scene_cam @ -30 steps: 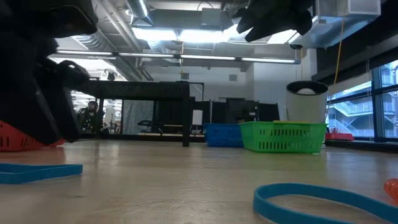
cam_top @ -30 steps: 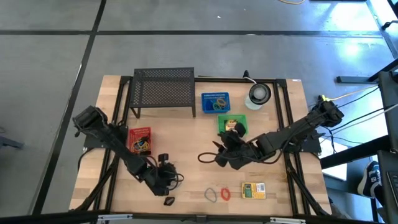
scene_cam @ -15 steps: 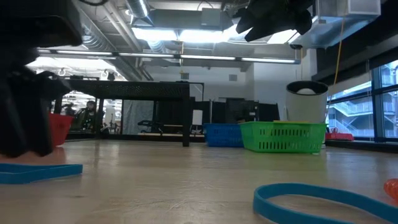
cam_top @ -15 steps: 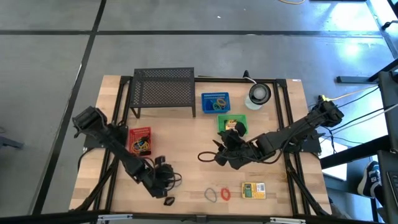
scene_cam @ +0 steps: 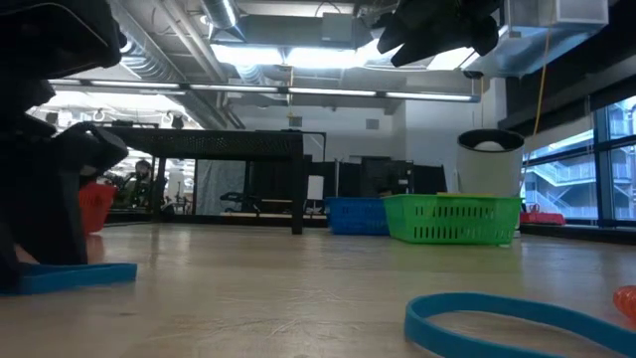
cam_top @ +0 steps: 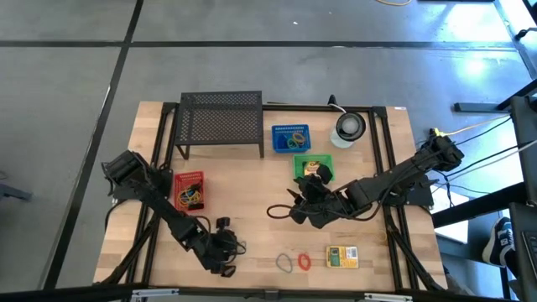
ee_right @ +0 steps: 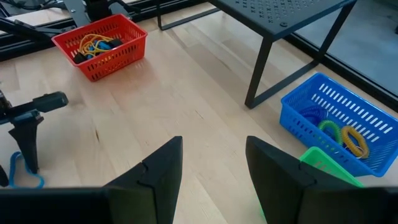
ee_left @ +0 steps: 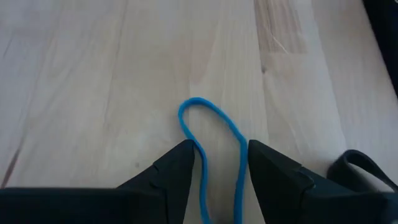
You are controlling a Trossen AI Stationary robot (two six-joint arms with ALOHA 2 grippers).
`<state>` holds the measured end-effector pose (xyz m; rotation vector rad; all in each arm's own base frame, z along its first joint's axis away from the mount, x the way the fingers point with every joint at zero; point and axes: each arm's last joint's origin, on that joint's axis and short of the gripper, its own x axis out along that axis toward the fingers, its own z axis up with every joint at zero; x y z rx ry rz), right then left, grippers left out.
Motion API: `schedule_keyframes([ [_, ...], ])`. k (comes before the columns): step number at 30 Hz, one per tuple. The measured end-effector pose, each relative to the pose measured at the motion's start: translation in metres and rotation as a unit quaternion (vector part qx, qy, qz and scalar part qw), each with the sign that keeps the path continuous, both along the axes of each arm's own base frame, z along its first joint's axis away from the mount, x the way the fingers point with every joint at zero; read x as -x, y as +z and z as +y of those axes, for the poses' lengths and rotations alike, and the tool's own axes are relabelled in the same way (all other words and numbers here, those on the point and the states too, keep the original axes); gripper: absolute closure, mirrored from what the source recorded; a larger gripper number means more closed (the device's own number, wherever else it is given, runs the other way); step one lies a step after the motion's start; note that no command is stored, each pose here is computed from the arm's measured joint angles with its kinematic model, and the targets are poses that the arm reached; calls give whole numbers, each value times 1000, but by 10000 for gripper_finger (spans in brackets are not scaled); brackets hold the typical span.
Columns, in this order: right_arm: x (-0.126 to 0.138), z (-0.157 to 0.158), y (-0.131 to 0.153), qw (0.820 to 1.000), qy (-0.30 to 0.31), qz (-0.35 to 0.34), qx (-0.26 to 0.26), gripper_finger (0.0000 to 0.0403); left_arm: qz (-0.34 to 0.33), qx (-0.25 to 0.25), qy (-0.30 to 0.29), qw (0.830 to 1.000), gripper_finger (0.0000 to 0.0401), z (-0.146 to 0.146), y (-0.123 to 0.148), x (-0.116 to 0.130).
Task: Pick & Place Office Desk Supplies
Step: Put the blue rubber band into the orange basket
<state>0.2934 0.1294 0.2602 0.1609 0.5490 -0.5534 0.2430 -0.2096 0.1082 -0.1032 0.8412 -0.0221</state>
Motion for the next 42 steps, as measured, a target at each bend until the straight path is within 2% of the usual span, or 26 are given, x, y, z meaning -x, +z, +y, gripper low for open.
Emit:
schedule_keyframes([
  [6, 0, 0, 0, 1000, 0, 0, 0, 225, 5, -7, 2, 1000, 279, 2, -1, -1],
  [10, 0, 0, 0, 1000, -1, 0, 0, 225, 12, -10, 2, 1000, 314, 4, -2, -1],
  [18, 0, 0, 0, 1000, -1, 0, 0, 225, 44, 15, -7, 999, 393, 11, -4, -5],
  [26, 0, 0, 0, 1000, 0, 0, 0, 225, 37, -1, -45, 998, 399, 14, 12, -1],
  [36, 0, 0, 0, 1000, -1, -1, 0, 225, -75, -18, -66, 995, 399, 18, 62, 0],
  [42, 0, 0, 0, 1000, -1, -1, 0, 225, -174, -40, -78, 981, 399, 18, 91, -3],
])
